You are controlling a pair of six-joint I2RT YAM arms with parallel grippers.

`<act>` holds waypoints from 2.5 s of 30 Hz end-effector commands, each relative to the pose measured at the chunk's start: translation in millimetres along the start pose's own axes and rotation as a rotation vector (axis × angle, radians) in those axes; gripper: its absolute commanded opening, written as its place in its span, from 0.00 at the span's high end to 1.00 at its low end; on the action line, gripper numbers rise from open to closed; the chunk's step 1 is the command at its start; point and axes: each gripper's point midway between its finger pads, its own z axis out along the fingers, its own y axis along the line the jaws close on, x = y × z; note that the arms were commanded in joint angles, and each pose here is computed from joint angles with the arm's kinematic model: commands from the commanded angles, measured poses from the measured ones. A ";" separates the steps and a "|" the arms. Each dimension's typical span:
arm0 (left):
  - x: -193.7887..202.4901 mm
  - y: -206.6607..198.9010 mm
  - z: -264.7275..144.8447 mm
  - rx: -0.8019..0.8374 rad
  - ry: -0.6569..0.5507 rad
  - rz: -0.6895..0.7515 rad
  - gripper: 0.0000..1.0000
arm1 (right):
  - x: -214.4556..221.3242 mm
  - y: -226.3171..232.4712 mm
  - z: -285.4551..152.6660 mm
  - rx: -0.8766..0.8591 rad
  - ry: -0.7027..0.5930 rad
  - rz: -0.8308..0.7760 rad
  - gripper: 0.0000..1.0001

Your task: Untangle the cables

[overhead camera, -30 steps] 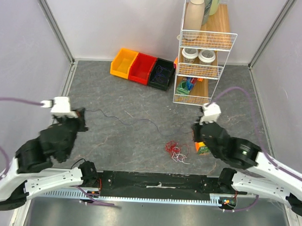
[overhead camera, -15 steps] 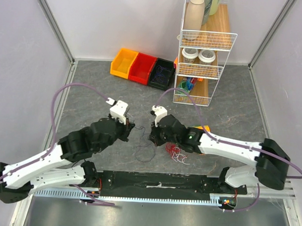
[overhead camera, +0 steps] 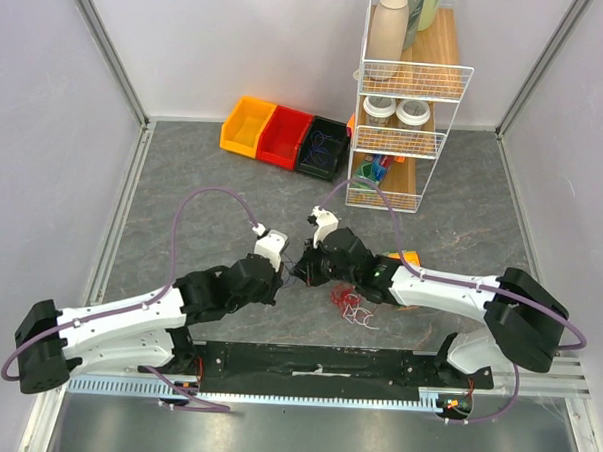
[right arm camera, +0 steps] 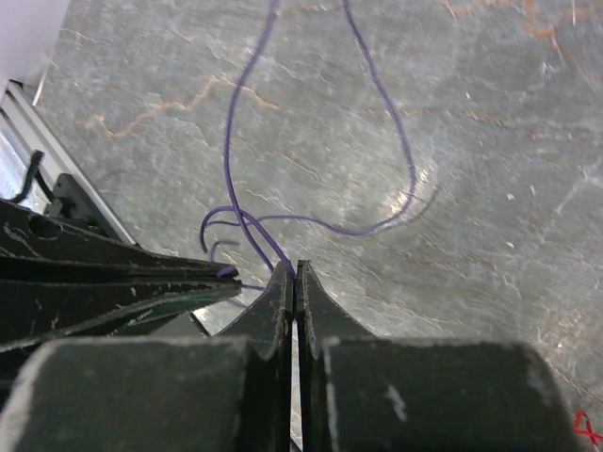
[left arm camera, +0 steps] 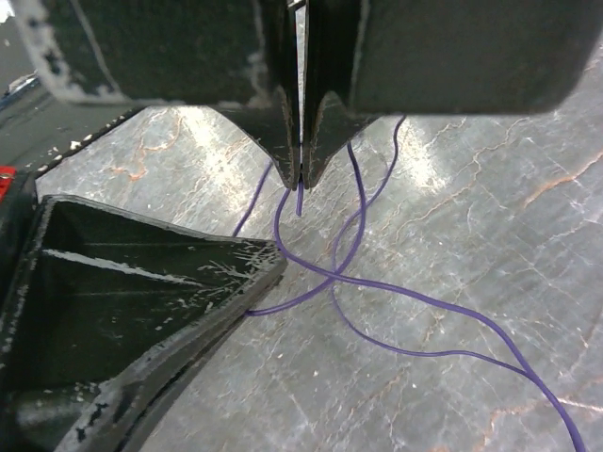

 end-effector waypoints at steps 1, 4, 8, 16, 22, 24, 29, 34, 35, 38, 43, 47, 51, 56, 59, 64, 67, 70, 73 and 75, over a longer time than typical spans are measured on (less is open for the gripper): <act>-6.6 -11.7 15.0 0.024 -0.034 -0.098 0.98 | 6.1 0.0 5.0 -0.063 -0.017 0.050 1.00; 2.2 -10.9 19.1 0.020 -0.003 -0.090 0.97 | 12.9 -1.7 7.9 -0.080 -0.008 0.054 1.00; 8.5 -10.5 15.7 0.022 0.027 -0.096 0.78 | 23.7 -11.2 14.1 -0.051 0.022 0.051 1.00; -7.9 -3.1 -10.4 0.016 -0.028 -0.197 0.28 | 34.9 -22.4 14.4 -0.018 0.048 0.027 1.00; -24.9 3.6 -16.4 -0.010 -0.021 -0.344 0.05 | 36.0 -19.6 14.0 -0.031 0.055 0.025 1.00; -24.6 8.9 -9.2 -0.026 0.028 -0.407 0.04 | 33.9 -18.5 12.7 -0.035 0.051 0.025 1.00; -18.8 28.5 13.2 -0.109 0.115 -0.470 0.13 | 30.2 -17.1 9.1 -0.037 0.039 0.018 1.00; -35.1 20.6 28.6 0.026 0.048 -0.530 0.25 | 30.1 -17.4 6.7 -0.037 0.037 0.012 1.00; -37.5 21.0 29.6 0.045 0.034 -0.548 0.23 | 29.4 -17.3 6.2 -0.036 0.035 0.010 1.00; -44.4 16.1 29.5 0.125 -0.006 -0.570 0.06 | 29.9 -17.7 5.5 -0.034 0.035 0.005 1.00; -37.7 14.5 40.2 0.126 0.042 -0.566 0.14 | 27.8 -15.6 5.9 -0.043 0.033 0.002 1.00; -30.1 5.1 49.8 0.178 0.095 -0.527 0.29 | 28.1 -15.5 6.2 -0.044 0.034 0.001 1.00; -23.1 -1.3 52.7 0.210 0.125 -0.515 0.50 | 28.2 -15.2 5.2 -0.046 0.034 0.000 1.00; -22.2 -0.5 48.0 0.221 0.106 -0.517 0.75 | 27.0 -14.4 3.7 -0.048 0.031 -0.001 1.00; -24.6 -5.2 43.1 0.252 0.104 -0.514 0.73 | 27.2 -14.9 3.8 -0.047 0.030 -0.003 1.00; -22.5 -9.9 39.0 0.286 0.103 -0.504 0.57 | 24.6 -14.1 0.7 -0.046 0.022 -0.008 1.00; -17.8 -8.1 36.7 0.287 0.105 -0.493 0.59 | 23.7 -16.7 -2.7 -0.033 0.015 -0.012 1.00; -14.3 -8.7 33.3 0.301 0.102 -0.483 0.61 | 22.3 -15.9 -4.8 -0.035 0.012 -0.017 1.00; -12.1 -7.8 32.0 0.303 0.097 -0.479 0.63 | 23.0 -12.8 -4.6 -0.048 0.019 -0.020 1.00; -11.1 -7.9 32.2 0.305 0.097 -0.472 0.66 | 23.4 -12.6 -4.2 -0.051 0.023 -0.019 1.00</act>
